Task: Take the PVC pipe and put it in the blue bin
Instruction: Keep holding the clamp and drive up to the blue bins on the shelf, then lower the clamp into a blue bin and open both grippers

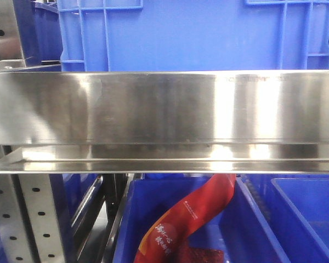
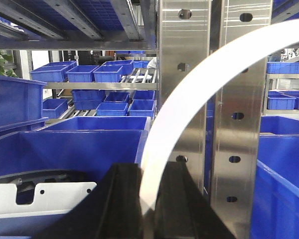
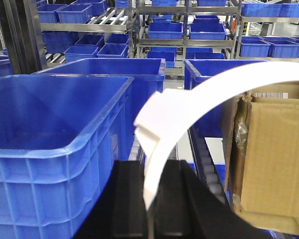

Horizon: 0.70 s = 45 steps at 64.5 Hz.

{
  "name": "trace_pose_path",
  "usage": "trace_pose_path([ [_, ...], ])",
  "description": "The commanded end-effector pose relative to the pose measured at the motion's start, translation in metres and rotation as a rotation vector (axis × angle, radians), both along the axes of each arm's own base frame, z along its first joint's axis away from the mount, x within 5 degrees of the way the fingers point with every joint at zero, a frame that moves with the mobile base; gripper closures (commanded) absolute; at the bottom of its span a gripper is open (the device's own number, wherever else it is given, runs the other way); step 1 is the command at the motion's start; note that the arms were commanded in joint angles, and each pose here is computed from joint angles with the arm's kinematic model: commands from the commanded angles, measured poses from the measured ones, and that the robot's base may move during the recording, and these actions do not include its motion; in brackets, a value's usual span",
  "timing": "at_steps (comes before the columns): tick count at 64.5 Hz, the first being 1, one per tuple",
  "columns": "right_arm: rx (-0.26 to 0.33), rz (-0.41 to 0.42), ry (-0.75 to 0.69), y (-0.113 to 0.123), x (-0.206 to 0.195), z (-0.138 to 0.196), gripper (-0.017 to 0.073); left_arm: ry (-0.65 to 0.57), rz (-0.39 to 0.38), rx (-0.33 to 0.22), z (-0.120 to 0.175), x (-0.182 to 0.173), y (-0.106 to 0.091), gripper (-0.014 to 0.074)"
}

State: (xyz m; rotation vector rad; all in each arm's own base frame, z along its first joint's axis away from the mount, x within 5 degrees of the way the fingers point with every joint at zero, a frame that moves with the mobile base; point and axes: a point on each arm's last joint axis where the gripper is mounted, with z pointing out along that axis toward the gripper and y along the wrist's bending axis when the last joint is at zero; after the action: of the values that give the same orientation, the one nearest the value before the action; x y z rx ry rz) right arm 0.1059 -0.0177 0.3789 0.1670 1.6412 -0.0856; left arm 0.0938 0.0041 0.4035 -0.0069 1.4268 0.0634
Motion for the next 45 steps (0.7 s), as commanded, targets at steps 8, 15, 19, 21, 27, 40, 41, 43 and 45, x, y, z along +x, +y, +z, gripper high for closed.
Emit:
trace_pose_path([
  [8, -0.014, -0.005, -0.022, -0.0005, -0.0001, 0.0018, 0.0715, -0.029, 0.004, -0.005, 0.003, -0.0005, 0.0004, 0.0704],
  [15, -0.014, -0.005, -0.022, -0.0005, -0.0001, 0.0018, 0.0715, -0.029, 0.004, -0.005, 0.003, -0.0005, 0.0004, 0.0704],
  [19, -0.014, -0.005, -0.022, -0.0005, -0.0001, 0.0018, 0.0715, -0.029, 0.004, -0.005, 0.003, -0.0005, 0.0004, 0.0704],
  [21, -0.014, -0.005, -0.022, -0.0005, -0.0001, 0.0018, 0.0715, -0.029, 0.004, -0.005, 0.003, -0.0005, 0.0004, 0.0704],
  [27, -0.015, -0.005, -0.024, -0.0005, -0.0001, 0.002, 0.0715, -0.029, 0.004, -0.005, 0.003, -0.0005, 0.0004, 0.0704],
  [40, -0.015, -0.006, -0.028, -0.0006, -0.0001, 0.0024, 0.0715, -0.061, 0.008, -0.004, 0.0059, -0.0011, 0.0008, 0.0704],
  [41, -0.015, -0.006, -0.028, -0.0006, -0.0001, 0.0024, 0.0715, -0.068, 0.009, -0.004, 0.0065, -0.0012, 0.0009, 0.0704],
  [43, -0.014, -0.005, -0.029, -0.0005, -0.0001, 0.0024, 0.0715, -0.073, 0.01, -0.004, 0.0069, -0.0013, 0.0009, 0.0704],
  [45, -0.014, -0.006, -0.031, -0.0006, -0.0001, 0.0026, 0.0715, -0.073, 0.01, -0.004, 0.0069, -0.0013, 0.0009, 0.0704],
])
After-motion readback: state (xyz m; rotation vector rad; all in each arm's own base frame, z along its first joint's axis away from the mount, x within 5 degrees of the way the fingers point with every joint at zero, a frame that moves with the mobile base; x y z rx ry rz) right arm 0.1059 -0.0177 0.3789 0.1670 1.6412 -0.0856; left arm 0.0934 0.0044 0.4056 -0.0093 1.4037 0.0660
